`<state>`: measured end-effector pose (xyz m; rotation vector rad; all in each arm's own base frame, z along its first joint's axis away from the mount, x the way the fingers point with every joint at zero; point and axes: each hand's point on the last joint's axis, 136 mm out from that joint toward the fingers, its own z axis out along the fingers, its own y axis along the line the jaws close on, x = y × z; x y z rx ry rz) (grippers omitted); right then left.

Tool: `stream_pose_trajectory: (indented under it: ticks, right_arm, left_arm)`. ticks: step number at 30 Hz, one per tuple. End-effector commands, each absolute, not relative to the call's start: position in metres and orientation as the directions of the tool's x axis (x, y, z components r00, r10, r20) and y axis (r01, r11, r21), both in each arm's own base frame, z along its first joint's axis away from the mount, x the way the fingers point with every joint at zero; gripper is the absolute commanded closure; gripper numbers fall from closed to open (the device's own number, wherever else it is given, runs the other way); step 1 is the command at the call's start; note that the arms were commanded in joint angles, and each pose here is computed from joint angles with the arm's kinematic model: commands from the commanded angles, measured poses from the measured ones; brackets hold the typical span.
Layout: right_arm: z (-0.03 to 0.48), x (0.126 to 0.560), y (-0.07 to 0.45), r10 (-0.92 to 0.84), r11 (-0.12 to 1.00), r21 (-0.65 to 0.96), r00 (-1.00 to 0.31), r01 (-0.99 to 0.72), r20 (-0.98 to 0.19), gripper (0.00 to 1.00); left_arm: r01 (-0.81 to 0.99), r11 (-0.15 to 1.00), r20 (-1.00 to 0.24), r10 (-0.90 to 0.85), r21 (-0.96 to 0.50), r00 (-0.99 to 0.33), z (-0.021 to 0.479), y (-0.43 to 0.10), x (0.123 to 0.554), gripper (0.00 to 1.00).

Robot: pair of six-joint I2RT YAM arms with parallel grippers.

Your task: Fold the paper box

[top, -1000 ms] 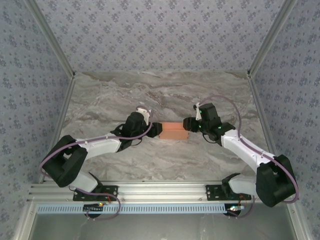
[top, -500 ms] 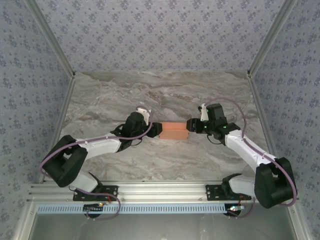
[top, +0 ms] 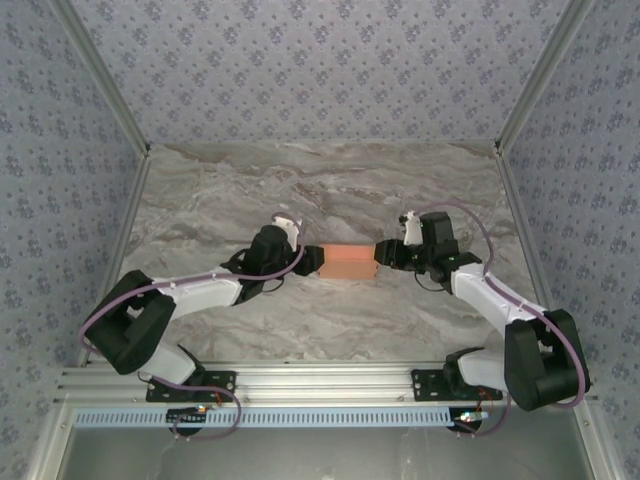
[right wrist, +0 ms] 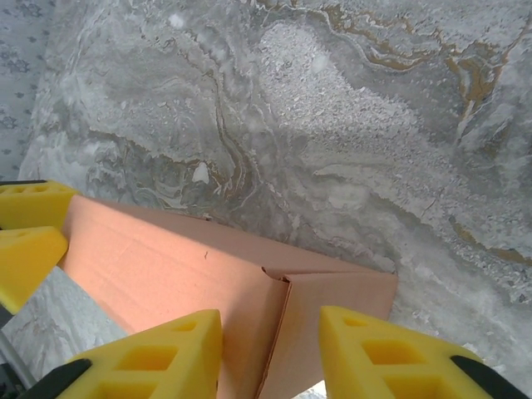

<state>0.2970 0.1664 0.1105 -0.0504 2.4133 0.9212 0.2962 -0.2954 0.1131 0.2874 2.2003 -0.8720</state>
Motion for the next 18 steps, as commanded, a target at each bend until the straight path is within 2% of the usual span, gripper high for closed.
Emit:
stream_pose_trajectory:
  ticks: [1, 5, 10, 15, 18]
  right_arm:
    - [0.073, 0.273, 0.16, 0.157, 0.778, 0.615, -0.909, -0.127, -0.387, 0.67]
    - [0.058, 0.265, 0.155, 0.173, 0.782, 0.617, -0.919, -0.09, -0.354, 0.73]
    - [0.054, 0.263, 0.154, 0.183, 0.779, 0.622, -0.919, -0.081, -0.349, 0.76]
    - [0.076, 0.274, 0.155, 0.176, 0.786, 0.606, -0.896, -0.121, -0.407, 0.75]
    - [0.091, 0.283, 0.155, 0.171, 0.798, 0.584, -0.876, -0.146, -0.452, 0.69]
  left_arm:
    - [0.393, 0.787, -0.642, -0.005, -0.475, -0.767, 0.074, -0.283, 0.282, 0.51]
    - [0.375, 0.786, -0.621, -0.015, -0.492, -0.784, 0.064, -0.281, 0.277, 0.51]
    - [0.369, 0.782, -0.617, -0.024, -0.502, -0.787, 0.063, -0.282, 0.277, 0.51]
    - [0.389, 0.771, -0.649, -0.041, -0.505, -0.76, 0.083, -0.288, 0.286, 0.5]
    - [0.396, 0.767, -0.674, -0.063, -0.504, -0.736, 0.099, -0.292, 0.295, 0.45]
